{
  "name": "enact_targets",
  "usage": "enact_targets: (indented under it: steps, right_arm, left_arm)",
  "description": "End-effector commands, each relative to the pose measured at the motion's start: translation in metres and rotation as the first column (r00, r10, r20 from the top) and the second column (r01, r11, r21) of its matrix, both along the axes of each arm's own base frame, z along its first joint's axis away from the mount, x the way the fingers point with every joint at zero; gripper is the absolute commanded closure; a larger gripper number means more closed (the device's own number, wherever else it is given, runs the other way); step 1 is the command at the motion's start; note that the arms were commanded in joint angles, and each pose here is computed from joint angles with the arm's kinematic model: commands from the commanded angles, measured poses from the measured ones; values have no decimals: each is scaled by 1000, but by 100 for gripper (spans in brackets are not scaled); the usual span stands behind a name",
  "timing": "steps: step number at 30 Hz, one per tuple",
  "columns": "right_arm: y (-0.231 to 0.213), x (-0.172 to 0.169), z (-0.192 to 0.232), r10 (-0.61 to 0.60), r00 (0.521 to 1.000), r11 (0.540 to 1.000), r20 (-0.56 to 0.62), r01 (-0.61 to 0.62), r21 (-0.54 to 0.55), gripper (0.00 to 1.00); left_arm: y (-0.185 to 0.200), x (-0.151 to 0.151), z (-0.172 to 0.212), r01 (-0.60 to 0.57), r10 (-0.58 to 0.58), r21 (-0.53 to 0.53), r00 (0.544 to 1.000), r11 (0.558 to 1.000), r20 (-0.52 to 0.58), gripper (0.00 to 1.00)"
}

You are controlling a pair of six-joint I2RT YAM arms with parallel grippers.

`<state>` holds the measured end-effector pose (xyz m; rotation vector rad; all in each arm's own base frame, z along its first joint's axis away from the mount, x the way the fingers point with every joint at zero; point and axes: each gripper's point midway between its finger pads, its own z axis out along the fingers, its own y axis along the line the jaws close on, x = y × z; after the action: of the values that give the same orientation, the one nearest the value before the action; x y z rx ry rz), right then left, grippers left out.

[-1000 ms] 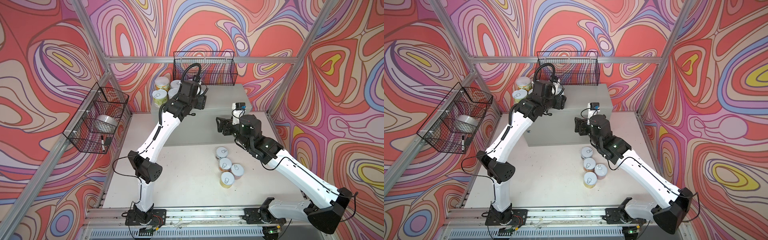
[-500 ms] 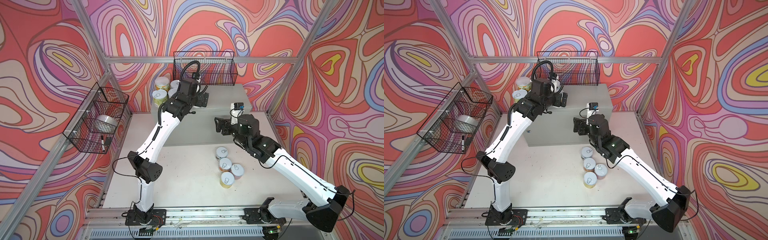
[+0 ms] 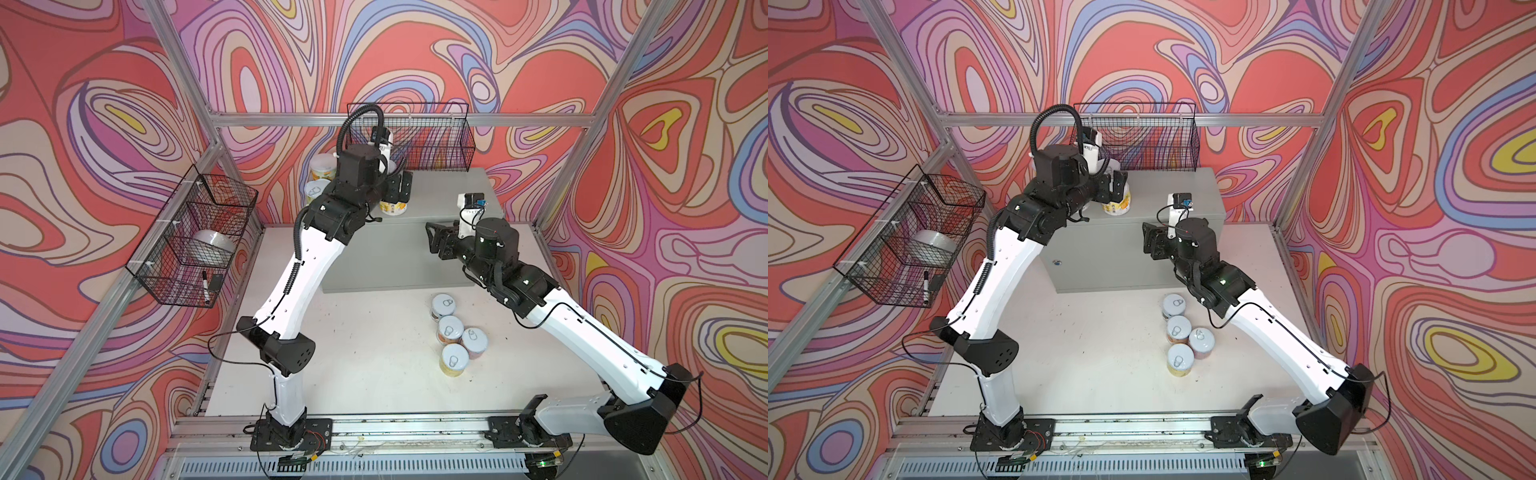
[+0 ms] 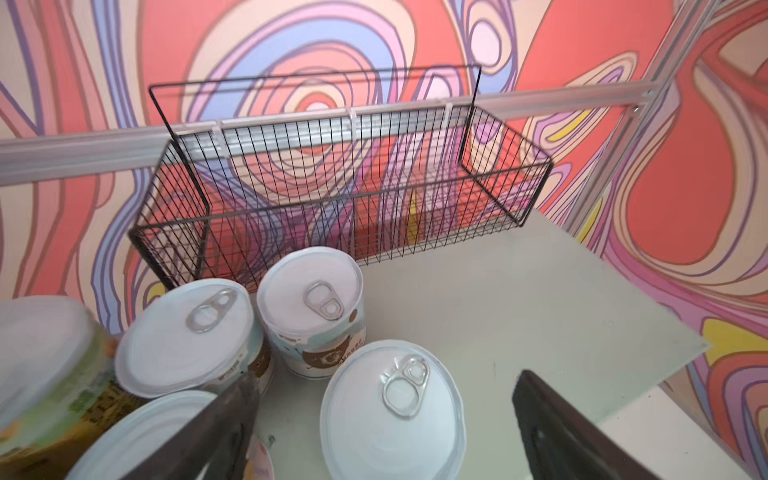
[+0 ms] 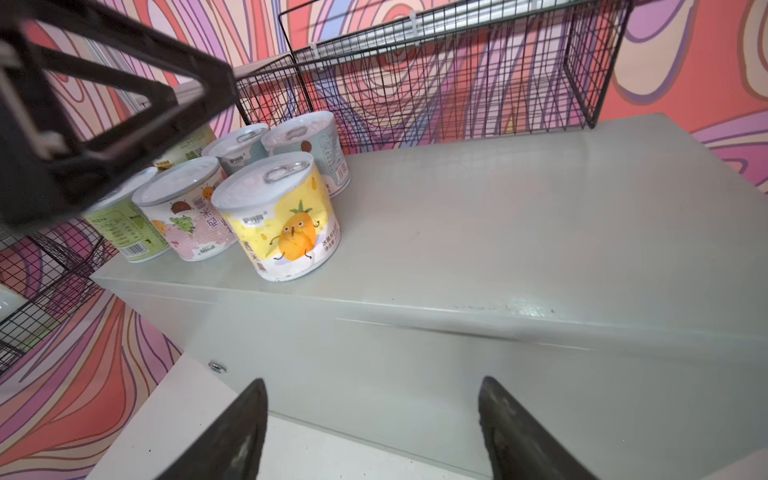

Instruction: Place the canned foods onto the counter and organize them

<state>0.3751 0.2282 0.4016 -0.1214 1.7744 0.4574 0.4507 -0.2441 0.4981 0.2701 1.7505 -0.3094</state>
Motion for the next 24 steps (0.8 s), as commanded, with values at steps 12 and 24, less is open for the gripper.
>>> enact_targets:
  steps: [12,24]
  right_arm:
    - [42,53,16,86,995,996,56,-85,-22,34]
    - [61,86,-2,91,995,994,29,-90,-58,33]
  left_arm:
    - [77,-108,-32,-68,68,-63,998,996,-15,7]
    - [115,-176,-133,-55,55,9,984,998,-170,8]
